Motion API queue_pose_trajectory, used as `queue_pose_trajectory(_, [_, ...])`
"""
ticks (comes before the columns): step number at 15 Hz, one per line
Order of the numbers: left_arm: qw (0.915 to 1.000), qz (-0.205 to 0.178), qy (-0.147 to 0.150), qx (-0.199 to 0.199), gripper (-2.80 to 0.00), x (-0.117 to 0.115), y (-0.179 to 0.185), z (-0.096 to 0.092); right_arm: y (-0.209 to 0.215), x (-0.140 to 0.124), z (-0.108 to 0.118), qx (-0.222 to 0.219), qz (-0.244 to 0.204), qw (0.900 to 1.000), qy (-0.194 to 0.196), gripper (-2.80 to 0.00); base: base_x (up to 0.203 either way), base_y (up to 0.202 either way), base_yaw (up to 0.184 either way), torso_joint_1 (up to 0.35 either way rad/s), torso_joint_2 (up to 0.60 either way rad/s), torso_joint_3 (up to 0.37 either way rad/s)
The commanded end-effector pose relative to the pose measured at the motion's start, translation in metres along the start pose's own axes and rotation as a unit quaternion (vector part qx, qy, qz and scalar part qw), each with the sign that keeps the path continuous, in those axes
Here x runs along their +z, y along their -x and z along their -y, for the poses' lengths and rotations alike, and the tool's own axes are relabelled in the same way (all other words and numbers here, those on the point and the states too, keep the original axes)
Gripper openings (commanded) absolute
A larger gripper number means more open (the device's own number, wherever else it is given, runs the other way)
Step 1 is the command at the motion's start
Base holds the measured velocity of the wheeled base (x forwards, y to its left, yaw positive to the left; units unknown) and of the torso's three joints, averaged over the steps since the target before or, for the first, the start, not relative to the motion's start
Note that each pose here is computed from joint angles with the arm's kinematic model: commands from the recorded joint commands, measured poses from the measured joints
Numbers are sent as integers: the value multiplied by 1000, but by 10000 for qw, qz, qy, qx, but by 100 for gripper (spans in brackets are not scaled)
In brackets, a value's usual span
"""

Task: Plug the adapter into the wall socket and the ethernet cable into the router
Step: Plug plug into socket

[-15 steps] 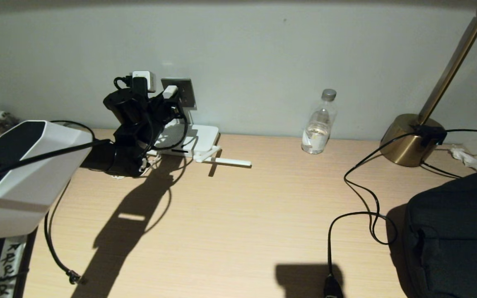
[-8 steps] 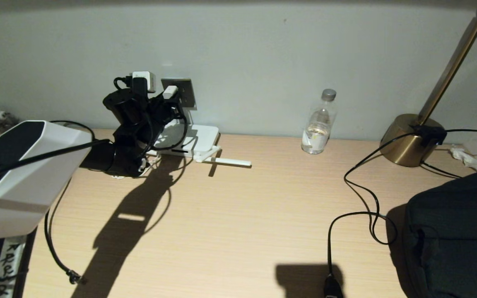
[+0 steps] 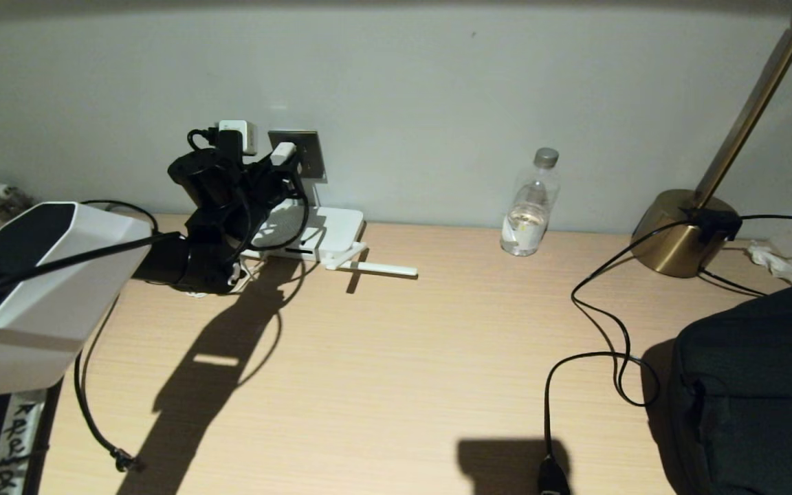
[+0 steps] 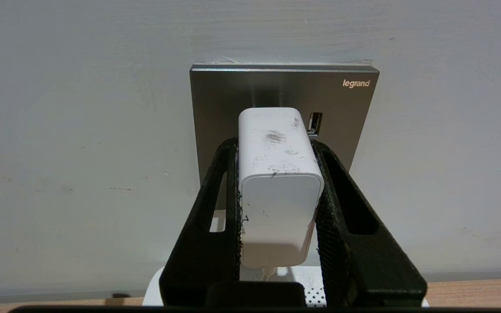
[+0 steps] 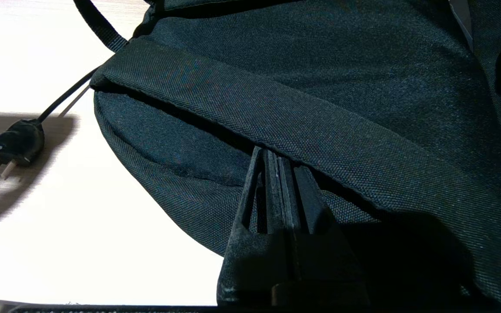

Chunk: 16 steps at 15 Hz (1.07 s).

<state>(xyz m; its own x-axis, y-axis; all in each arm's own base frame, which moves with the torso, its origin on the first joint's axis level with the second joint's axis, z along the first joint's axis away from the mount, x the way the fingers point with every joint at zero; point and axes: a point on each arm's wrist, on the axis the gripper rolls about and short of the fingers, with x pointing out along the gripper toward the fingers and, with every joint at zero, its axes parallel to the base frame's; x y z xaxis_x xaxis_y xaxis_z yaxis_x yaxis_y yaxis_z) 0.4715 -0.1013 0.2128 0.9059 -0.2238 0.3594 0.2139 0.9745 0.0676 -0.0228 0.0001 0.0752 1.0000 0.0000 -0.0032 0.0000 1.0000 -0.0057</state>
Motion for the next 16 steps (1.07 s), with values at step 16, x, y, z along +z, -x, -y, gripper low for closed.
queue_pose_trajectory(16, [9999,73,-26,73,-280,-7,-8,-6,0,0,0,0,-7,10000,2,-280,0,0,0,0,0,0])
